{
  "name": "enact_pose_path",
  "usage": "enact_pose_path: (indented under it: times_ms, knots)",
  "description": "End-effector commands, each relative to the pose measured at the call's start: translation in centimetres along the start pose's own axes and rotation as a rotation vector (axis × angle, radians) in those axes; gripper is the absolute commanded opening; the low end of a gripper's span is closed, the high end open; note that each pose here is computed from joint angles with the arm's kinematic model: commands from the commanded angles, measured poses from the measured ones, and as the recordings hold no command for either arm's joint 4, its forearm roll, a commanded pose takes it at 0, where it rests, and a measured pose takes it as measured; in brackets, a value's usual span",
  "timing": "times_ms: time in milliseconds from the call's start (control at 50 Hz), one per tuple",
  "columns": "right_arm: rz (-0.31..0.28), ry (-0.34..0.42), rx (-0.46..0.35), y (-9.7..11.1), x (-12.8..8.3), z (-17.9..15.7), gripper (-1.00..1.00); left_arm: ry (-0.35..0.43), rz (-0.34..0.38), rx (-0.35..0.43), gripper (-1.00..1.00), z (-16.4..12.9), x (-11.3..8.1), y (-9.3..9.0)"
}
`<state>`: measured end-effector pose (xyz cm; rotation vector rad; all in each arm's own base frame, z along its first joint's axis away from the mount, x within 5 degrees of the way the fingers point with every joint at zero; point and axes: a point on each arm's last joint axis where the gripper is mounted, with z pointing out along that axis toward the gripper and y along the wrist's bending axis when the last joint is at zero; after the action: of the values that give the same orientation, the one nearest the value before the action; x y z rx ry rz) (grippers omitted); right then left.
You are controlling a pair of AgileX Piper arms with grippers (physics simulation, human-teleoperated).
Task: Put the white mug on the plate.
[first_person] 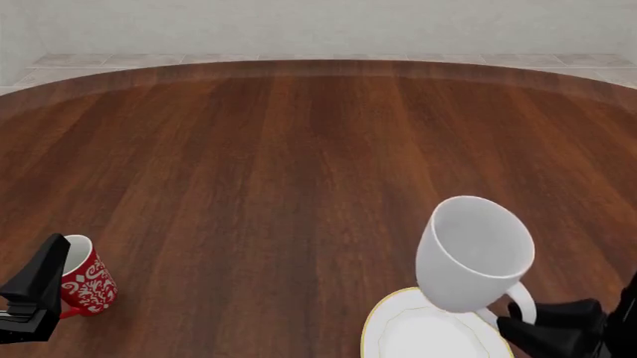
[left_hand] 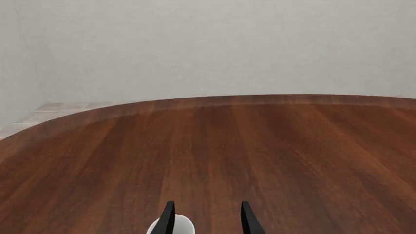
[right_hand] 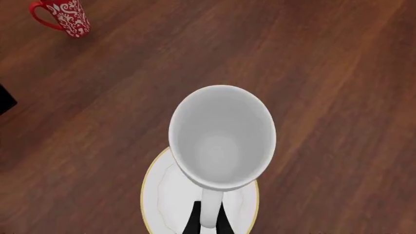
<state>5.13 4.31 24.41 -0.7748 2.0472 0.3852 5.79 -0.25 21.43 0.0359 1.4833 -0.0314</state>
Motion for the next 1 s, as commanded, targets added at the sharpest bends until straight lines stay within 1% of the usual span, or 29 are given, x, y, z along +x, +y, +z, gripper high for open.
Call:
enact_pose_path:
  times_ms: [20,280,520,680,1000]
  knots:
    - [0.009,0.01,-0.01,0.1,0.4,-0.2,-1.0,-0.001,0.0,0.0,1.0,0.0,0.0,0.0]
    - [0.004,0.029,-0.015,0.1,0.6,0.0,-1.0,-0.001,0.0,0.001,1.0,0.0,0.0,0.0]
    - [0.008,0.055,-0.017,0.2,1.3,0.2,-1.0,-0.001,0.0,0.001,1.0,0.0,0.0,0.0]
    - [0.011,0.074,-0.026,0.2,1.8,0.8,-1.0,-0.001,0.0,0.001,1.0,0.0,0.0,0.0]
    - [0.021,0.096,-0.034,0.4,2.0,1.7,-1.0,-0.001,0.0,0.001,1.0,0.0,0.0,0.0]
